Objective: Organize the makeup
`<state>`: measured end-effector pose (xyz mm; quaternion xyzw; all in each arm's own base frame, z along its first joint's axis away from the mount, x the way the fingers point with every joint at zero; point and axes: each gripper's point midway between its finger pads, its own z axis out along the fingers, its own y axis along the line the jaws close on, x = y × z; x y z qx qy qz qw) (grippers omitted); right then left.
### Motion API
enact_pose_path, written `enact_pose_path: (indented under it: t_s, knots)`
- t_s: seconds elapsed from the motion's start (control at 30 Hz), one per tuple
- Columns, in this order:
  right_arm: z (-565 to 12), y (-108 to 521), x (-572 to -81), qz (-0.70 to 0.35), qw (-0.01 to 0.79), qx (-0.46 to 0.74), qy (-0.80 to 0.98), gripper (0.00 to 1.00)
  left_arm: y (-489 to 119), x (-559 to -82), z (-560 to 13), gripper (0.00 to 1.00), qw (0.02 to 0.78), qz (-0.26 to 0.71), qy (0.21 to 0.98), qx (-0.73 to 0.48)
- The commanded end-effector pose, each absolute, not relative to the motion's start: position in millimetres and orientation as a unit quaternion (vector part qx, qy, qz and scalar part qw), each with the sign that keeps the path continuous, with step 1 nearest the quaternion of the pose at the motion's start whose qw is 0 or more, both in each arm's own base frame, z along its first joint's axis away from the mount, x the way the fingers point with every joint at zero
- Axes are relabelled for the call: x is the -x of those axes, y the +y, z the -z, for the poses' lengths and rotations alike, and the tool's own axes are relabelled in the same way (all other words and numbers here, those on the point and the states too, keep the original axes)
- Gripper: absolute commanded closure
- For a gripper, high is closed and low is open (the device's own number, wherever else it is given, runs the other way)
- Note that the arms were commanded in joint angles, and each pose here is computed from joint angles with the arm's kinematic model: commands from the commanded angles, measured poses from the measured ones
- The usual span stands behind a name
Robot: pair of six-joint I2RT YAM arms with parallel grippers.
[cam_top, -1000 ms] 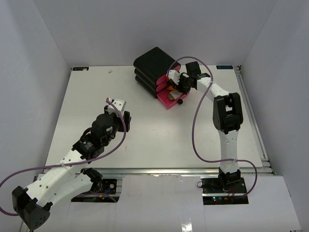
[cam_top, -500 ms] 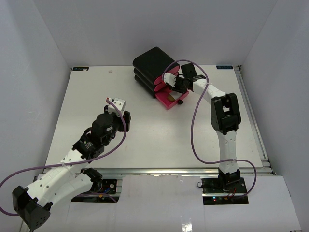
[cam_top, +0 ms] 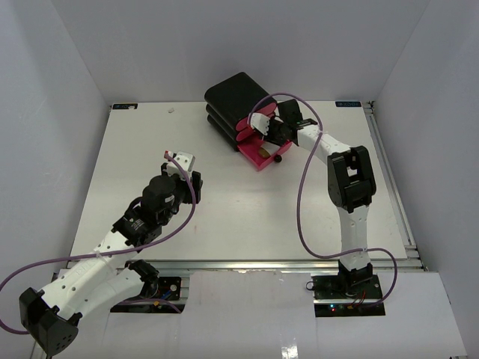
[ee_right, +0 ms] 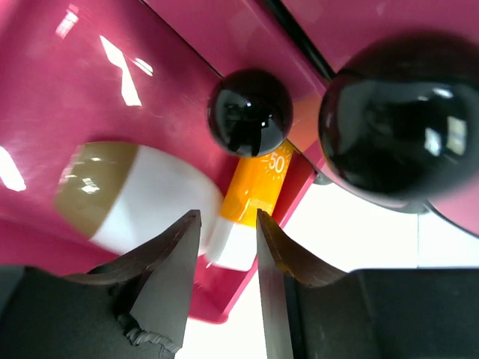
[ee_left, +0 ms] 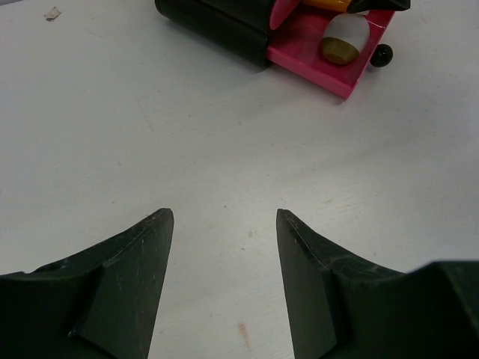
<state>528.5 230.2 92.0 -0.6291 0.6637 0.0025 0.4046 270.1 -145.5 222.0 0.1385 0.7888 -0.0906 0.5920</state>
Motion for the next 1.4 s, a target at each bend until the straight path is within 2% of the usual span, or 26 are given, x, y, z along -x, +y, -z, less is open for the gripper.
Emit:
enact_pose_path:
  t_s: [0.0, 0.13, 0.27, 1.37]
  knots:
    - [-149, 236, -525, -0.032, 0.471, 0.580, 0.664, 0.60, -146, -270, -228, 0.32, 0.602, 0.099, 0.781, -0.134]
    - [-151, 229, -521, -0.054, 0.476, 0.541, 0.692, 0.71, -146, -270, -229, 0.32, 0.603, 0.100, 0.780, -0.134]
    - [-142, 217, -522, -0.055, 0.470, 0.524, 0.709, 0.74, -146, -270, -230, 0.32, 0.603, 0.101, 0.780, -0.134]
    - [-81, 190, -540, -0.029, 0.427, 0.502, 0.752, 0.78, -146, -271, -225, 0.32, 0.598, 0.097, 0.784, -0.136]
